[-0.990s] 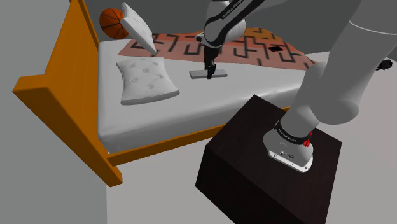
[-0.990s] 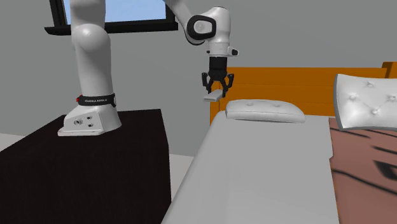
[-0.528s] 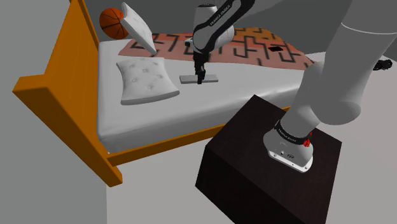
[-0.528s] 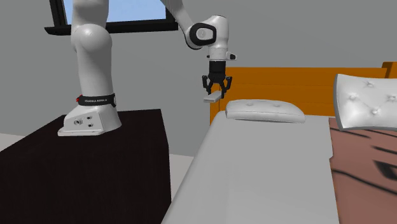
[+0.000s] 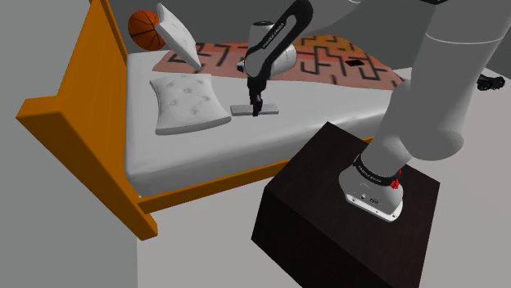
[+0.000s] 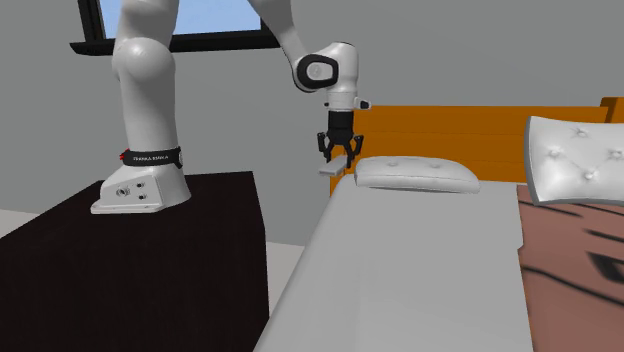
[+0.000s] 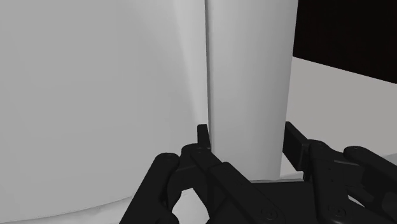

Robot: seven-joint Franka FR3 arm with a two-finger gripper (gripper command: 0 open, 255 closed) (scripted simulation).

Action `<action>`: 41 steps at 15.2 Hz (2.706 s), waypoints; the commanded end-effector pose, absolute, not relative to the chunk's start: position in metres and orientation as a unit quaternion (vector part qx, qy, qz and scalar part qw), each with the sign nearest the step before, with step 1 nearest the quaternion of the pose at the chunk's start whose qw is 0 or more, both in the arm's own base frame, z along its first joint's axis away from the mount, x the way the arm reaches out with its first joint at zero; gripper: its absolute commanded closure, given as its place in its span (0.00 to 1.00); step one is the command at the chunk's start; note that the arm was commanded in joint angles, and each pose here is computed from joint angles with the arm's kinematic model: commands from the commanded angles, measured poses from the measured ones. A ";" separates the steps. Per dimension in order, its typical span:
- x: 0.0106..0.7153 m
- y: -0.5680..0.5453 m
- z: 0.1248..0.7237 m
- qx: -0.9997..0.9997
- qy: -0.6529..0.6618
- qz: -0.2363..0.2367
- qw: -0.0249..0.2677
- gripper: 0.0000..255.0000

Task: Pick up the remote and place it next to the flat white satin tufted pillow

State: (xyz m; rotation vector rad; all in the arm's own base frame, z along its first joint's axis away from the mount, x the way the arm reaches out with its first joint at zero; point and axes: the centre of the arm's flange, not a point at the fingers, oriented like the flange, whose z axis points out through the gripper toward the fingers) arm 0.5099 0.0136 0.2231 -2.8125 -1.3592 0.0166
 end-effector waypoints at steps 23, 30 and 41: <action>0.511 0.013 0.107 -0.900 -0.435 0.005 0.009 1.00; 0.511 0.013 0.107 -0.900 -0.435 0.005 0.009 0.00; 0.512 0.012 0.157 -0.900 -0.435 0.005 0.009 0.00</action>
